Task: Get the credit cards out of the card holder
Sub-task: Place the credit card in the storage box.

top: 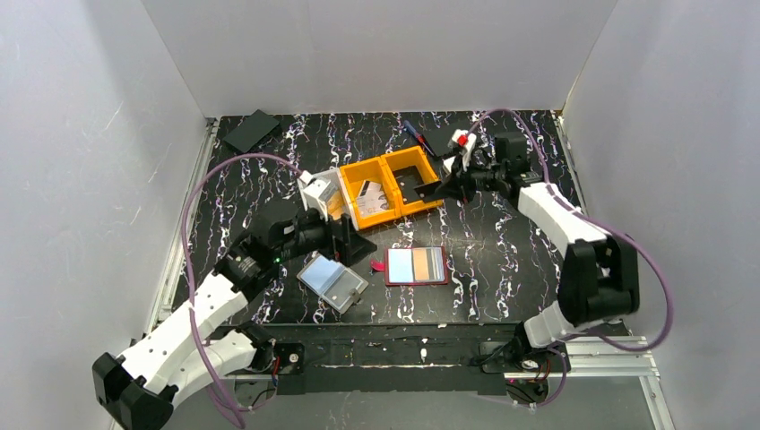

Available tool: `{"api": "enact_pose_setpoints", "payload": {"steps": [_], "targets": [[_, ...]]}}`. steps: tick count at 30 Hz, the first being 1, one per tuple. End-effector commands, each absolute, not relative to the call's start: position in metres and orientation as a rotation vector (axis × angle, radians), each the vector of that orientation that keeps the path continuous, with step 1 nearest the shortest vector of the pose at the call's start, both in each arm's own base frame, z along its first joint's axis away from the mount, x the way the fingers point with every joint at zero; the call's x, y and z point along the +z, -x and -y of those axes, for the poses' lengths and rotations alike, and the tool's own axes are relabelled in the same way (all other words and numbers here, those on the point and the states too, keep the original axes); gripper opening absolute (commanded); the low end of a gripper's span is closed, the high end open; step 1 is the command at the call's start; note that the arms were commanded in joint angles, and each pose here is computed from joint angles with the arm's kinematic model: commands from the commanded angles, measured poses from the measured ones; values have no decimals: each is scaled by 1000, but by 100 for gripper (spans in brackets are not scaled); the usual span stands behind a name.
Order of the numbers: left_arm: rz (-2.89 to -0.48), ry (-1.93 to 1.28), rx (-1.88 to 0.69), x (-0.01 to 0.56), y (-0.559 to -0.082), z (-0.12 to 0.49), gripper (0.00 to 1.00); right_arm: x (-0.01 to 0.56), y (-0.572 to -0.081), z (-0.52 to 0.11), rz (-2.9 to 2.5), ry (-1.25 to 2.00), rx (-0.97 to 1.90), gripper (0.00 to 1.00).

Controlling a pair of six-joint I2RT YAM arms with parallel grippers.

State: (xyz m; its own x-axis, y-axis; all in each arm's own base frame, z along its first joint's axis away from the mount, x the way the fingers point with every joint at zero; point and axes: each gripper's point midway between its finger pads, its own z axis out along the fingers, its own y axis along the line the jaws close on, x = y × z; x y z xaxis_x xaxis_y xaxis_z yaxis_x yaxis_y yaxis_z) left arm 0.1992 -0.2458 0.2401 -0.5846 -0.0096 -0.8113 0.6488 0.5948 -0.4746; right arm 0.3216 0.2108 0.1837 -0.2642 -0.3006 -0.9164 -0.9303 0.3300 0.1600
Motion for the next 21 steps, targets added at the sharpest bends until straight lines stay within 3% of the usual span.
{"api": "enact_pose_setpoints", "payload": {"steps": [1,9,21], "targets": [[-2010,-432,-1097,223,-186,242,98,196,-399,-204,-1758,986,726,1],[-2027,-433,-1151,213,-182,249,98,176,-445,-212,-1836,843,727,1],[-2017,-325,-1196,208,-171,239,98,136,-453,-247,-2026,788,666,1]]}}
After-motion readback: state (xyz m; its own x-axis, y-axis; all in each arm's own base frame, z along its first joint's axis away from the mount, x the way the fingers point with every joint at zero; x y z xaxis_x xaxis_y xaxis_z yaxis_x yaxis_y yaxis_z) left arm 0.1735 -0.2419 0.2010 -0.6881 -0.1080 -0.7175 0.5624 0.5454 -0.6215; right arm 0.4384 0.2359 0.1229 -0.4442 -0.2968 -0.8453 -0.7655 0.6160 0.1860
